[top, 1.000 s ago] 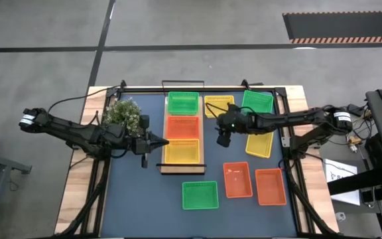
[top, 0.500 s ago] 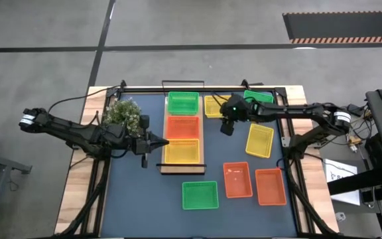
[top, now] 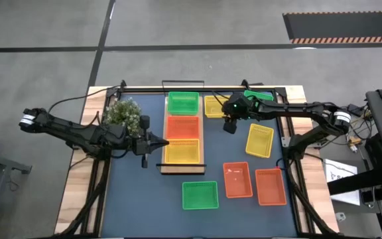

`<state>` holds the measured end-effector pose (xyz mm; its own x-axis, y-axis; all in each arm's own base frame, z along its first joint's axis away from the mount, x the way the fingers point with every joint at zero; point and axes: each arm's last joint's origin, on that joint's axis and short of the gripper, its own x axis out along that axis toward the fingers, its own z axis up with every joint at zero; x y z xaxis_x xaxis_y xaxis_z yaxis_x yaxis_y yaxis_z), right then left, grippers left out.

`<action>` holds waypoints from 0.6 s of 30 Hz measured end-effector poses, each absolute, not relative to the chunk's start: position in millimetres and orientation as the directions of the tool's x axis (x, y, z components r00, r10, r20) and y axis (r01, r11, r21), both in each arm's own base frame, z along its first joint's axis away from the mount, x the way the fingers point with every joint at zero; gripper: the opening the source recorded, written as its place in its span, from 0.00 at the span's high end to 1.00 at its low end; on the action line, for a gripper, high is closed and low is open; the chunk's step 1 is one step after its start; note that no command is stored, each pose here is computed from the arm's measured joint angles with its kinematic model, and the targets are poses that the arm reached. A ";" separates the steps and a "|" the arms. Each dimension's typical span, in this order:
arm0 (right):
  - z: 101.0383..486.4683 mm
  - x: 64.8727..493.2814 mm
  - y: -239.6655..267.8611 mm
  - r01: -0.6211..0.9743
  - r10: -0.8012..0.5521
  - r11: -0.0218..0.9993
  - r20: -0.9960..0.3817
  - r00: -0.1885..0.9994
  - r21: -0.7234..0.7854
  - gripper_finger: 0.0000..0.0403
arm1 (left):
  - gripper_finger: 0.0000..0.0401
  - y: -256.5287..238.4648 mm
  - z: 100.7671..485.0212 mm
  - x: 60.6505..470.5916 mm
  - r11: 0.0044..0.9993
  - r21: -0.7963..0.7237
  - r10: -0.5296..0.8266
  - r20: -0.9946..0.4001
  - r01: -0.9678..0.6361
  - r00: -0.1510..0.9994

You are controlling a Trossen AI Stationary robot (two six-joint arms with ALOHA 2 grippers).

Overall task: Stack baskets on shelf by color
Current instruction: Stack the top yellow bin on the yellow bin on the shelf

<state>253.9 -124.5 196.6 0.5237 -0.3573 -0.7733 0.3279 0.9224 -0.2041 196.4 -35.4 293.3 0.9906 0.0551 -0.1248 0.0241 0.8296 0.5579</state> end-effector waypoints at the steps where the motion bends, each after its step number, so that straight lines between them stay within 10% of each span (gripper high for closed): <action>1: 196.4 253.7 -124.4 0.323 -0.356 0.923 -0.776 0.521 -0.207 0.56 | 1.00 -35.4 293.4 196.4 0.829 0.558 0.055 -0.124 0.024 0.991; 18: 197.8 248.1 -139.4 0.306 -0.327 0.935 -0.763 0.558 -0.177 0.58 | 1.00 -35.4 293.2 196.3 0.831 0.555 0.055 -0.123 0.023 0.991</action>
